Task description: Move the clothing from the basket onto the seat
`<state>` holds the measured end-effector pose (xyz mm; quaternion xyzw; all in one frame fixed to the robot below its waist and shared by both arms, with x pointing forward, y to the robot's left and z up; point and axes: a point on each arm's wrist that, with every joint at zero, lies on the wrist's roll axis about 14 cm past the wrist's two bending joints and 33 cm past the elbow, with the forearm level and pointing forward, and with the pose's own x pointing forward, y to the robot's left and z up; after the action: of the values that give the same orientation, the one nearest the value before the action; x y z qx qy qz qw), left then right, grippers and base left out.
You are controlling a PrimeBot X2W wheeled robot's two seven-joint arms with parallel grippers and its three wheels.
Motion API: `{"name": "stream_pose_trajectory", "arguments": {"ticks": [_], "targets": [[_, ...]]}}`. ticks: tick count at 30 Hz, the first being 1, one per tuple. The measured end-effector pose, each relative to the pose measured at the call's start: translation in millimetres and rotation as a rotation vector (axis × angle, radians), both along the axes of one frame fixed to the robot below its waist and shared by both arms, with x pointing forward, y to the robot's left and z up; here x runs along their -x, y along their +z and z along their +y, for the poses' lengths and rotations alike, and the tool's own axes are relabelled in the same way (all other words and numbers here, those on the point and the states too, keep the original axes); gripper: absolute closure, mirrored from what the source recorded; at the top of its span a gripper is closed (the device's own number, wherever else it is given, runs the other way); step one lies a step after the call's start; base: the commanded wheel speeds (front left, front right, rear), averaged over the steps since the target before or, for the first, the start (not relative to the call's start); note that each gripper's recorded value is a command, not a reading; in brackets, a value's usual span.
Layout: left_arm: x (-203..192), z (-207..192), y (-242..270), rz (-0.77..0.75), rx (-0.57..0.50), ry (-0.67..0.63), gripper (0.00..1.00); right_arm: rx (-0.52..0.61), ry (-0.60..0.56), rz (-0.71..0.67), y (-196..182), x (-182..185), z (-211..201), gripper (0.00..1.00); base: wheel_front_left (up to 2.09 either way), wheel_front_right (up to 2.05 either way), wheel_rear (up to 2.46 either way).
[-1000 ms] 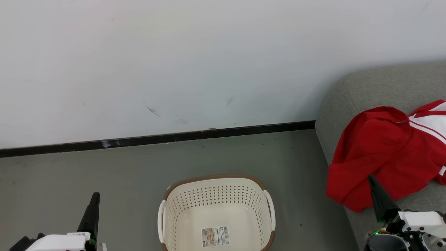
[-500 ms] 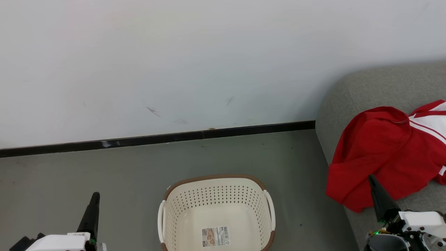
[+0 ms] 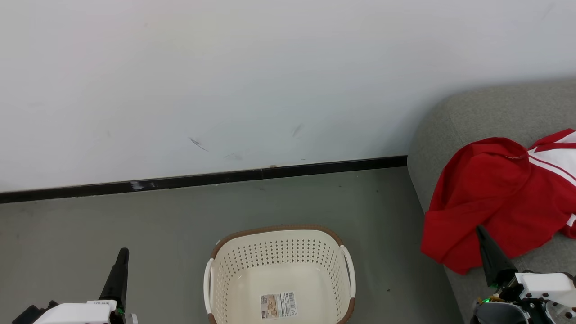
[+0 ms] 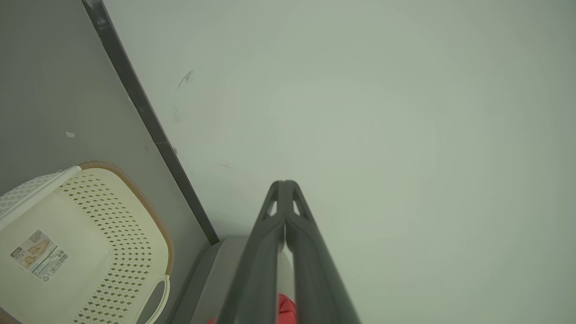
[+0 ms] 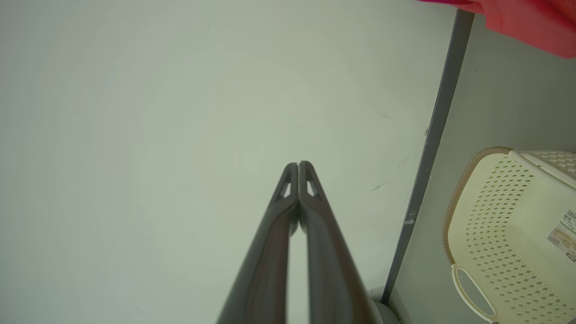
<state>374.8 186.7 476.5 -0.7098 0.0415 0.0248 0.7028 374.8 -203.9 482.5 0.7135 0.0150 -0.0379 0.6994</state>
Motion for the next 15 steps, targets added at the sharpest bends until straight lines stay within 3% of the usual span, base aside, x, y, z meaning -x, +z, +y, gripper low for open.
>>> {"name": "stream_pose_trajectory", "arguments": {"ticks": [15], "targets": [[0.0,0.0,-0.1,0.000,0.000,0.000,1.00,-0.001,0.001,0.000,0.0,0.0,-0.1,1.00,0.00,0.00,0.00]]}}
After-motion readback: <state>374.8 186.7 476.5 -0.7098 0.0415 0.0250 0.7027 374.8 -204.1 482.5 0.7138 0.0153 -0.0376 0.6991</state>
